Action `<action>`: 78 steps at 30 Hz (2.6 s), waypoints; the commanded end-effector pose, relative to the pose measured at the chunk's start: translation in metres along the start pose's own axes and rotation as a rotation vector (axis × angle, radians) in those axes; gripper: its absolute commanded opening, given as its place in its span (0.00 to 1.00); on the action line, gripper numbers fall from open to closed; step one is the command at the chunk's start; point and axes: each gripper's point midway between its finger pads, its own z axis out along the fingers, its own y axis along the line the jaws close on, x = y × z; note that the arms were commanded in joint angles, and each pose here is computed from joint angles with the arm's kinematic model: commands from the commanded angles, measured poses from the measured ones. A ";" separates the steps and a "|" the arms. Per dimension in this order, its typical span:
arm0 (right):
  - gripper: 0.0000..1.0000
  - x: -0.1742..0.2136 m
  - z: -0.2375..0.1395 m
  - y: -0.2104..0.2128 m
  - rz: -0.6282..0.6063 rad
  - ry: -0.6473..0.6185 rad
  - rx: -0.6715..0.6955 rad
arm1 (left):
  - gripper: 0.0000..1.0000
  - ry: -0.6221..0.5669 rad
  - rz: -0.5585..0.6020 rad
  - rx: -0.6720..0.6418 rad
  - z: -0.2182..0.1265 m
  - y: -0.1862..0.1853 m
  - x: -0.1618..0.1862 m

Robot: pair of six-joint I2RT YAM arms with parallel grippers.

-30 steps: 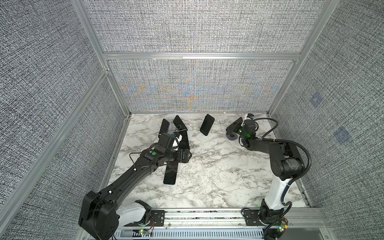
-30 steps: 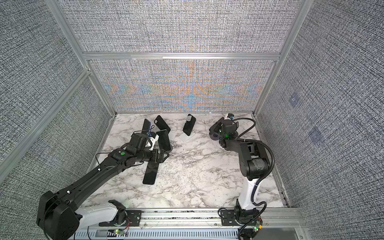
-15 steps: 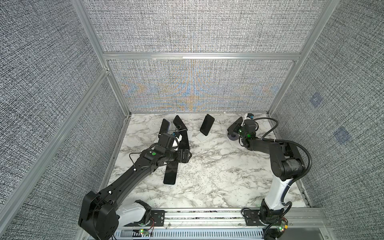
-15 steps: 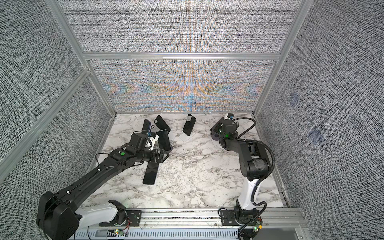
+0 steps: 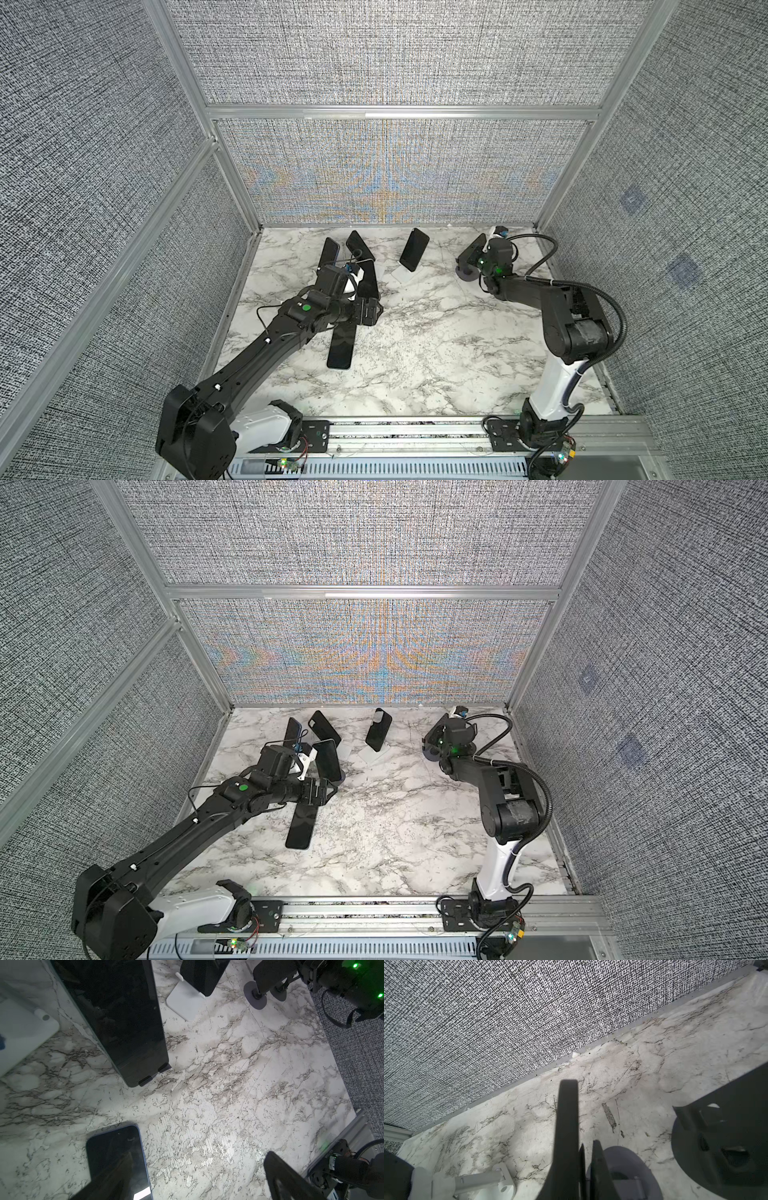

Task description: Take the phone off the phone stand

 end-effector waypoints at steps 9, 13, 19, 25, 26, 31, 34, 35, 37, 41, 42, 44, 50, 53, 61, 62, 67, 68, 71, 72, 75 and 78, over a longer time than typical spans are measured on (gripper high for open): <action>0.00 -0.021 -0.012 0.016 -0.016 -0.031 -0.042 | 0.99 -0.016 0.053 -0.030 -0.013 0.001 -0.007; 0.00 -0.027 -0.017 0.020 -0.017 -0.030 -0.057 | 0.99 -0.021 0.056 -0.029 -0.014 0.000 -0.008; 0.00 -0.039 -0.037 0.031 -0.013 -0.026 -0.083 | 0.99 -0.033 0.075 -0.015 -0.018 -0.005 -0.013; 0.00 -0.038 -0.076 0.039 0.009 0.041 -0.106 | 0.99 -0.008 0.156 -0.017 -0.017 -0.012 -0.014; 0.00 -0.036 -0.082 0.042 0.009 0.062 -0.116 | 0.99 -0.001 0.181 -0.015 -0.016 -0.016 -0.015; 0.00 -0.019 -0.117 0.050 0.016 0.175 -0.168 | 0.99 0.027 0.319 0.013 -0.010 -0.044 -0.015; 0.00 -0.011 -0.140 0.057 0.013 0.250 -0.196 | 0.99 0.012 0.422 0.041 -0.005 -0.065 -0.016; 0.00 -0.007 -0.147 0.059 0.011 0.275 -0.207 | 0.99 0.006 0.451 0.054 -0.003 -0.072 -0.016; 0.00 0.004 -0.163 0.065 -0.003 0.356 -0.243 | 0.99 -0.002 0.504 0.087 0.004 -0.087 -0.016; 0.00 0.021 -0.189 0.080 -0.030 0.495 -0.330 | 0.99 -0.007 0.540 0.143 0.021 -0.114 -0.025; 0.00 0.026 -0.195 0.084 -0.025 0.526 -0.355 | 0.99 -0.005 0.548 0.155 0.027 -0.121 -0.027; 0.00 0.036 -0.205 0.088 -0.011 0.583 -0.381 | 0.99 -0.002 0.538 0.184 0.039 -0.132 -0.030; 0.00 0.051 -0.225 0.102 0.003 0.632 -0.430 | 0.99 -0.003 0.456 0.251 0.069 -0.164 -0.039; 0.00 0.056 -0.226 0.105 0.015 0.640 -0.437 | 0.99 0.024 0.431 0.254 0.082 -0.171 -0.037; 0.00 0.068 -0.220 0.111 0.042 0.645 -0.457 | 0.99 0.018 0.371 0.295 0.101 -0.187 -0.038; 0.00 0.069 -0.219 0.111 0.047 0.643 -0.460 | 0.99 0.027 0.359 0.299 0.104 -0.188 -0.037; 0.00 0.074 -0.219 0.118 0.056 0.647 -0.486 | 0.99 0.036 0.342 0.319 0.115 -0.192 -0.031; 0.00 0.075 -0.219 0.118 0.057 0.647 -0.488 | 0.99 0.038 0.343 0.317 0.116 -0.192 -0.031; 0.00 0.077 -0.220 0.123 0.061 0.653 -0.508 | 0.99 0.046 0.346 0.304 0.119 -0.190 -0.030; 0.00 0.078 -0.220 0.123 0.064 0.656 -0.506 | 0.99 0.050 0.345 0.303 0.120 -0.189 -0.029; 0.00 0.079 -0.221 0.126 0.063 0.659 -0.517 | 0.99 0.056 0.350 0.301 0.122 -0.189 -0.028; 0.00 0.081 -0.221 0.129 0.066 0.663 -0.523 | 0.99 0.068 0.357 0.310 0.122 -0.190 -0.025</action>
